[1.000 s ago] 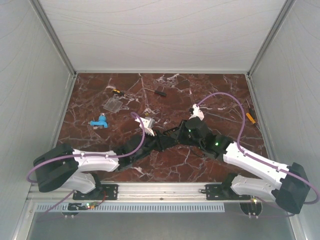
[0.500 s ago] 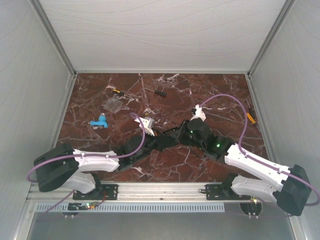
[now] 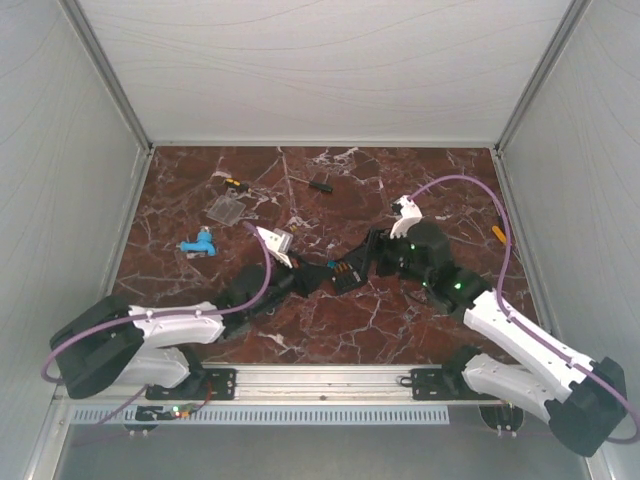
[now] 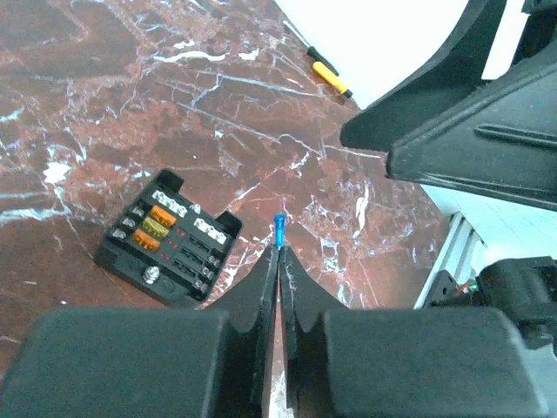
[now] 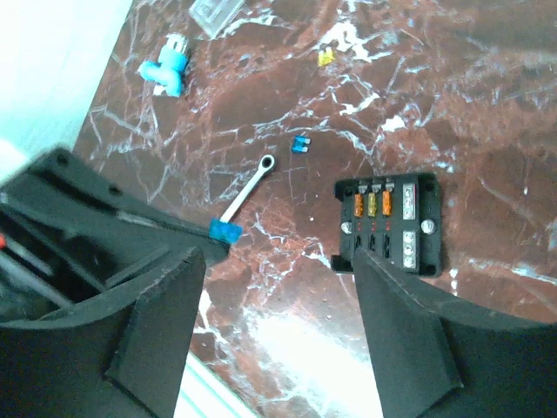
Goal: Snap on the fuse box
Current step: Pick up the fuse from the center of the board.
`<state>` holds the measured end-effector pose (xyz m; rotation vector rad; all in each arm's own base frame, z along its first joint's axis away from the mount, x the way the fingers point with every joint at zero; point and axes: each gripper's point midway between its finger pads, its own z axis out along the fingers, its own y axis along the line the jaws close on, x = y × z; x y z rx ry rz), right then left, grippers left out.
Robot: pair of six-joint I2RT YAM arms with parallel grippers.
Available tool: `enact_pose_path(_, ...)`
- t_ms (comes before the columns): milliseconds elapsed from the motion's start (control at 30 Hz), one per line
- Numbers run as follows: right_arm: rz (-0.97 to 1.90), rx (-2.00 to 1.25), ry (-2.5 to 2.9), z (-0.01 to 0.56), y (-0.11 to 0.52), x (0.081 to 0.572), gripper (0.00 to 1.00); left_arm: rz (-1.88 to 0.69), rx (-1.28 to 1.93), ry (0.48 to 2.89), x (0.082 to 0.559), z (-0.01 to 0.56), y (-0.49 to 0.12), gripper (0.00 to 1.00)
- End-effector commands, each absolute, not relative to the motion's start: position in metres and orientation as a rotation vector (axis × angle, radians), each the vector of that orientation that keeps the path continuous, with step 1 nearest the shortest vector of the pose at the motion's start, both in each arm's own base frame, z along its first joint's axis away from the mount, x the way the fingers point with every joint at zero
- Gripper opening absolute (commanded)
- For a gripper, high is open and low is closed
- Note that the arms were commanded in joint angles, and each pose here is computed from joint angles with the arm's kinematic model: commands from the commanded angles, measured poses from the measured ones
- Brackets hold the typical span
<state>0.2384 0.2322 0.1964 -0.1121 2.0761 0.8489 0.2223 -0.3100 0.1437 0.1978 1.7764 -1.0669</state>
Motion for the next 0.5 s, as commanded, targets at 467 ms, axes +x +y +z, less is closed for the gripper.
enact_pose_path(467,1.198,-1.046,1.72,0.269,0.273,0.172,0.6,-1.538,0.722,1.49,0.149,0.224,-0.302,0.0)
